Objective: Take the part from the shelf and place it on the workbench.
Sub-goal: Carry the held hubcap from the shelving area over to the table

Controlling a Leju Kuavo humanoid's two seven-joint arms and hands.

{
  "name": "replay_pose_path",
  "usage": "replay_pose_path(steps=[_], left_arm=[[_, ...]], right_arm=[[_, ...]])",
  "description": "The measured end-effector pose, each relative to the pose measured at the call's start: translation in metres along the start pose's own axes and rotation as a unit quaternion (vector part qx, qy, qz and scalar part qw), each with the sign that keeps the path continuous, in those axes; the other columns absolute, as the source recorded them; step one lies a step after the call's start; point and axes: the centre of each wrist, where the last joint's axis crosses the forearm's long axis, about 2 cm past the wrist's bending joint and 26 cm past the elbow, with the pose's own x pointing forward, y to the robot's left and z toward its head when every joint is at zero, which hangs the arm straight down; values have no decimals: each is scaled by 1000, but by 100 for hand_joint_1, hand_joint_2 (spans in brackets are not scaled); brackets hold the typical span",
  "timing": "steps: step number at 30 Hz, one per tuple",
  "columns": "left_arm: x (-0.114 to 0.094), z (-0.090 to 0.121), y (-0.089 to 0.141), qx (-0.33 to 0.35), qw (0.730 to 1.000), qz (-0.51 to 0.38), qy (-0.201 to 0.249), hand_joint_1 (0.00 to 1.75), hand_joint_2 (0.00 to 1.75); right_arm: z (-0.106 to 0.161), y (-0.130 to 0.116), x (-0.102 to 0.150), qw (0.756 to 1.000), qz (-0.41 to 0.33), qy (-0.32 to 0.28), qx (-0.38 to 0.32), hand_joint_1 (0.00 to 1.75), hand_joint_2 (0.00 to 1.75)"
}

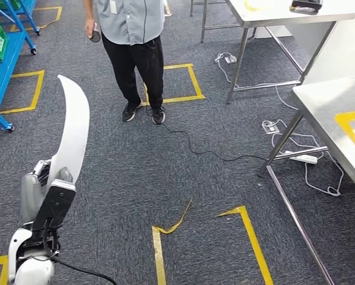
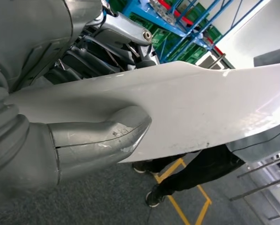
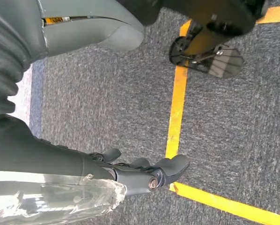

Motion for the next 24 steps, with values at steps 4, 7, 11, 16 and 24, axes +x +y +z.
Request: replay_pose_path(steps=[4,7,11,16,24], left_arm=[[0,0,0,0,1000,0,0,175,175],[0,0,0,0,1000,0,0,175,175],[0,0,0,0,1000,0,0,175,175],[0,0,0,0,1000,0,0,175,175],[0,0,0,0,1000,0,0,175,175]], right_arm=[[0,0,0,1000,0,0,0,0,175],[0,0,0,1000,0,0,0,0,175],[0,0,0,1000,0,0,0,0,175],[0,0,0,1000,0,0,0,0,175],[0,0,0,1000,0,0,0,0,175]])
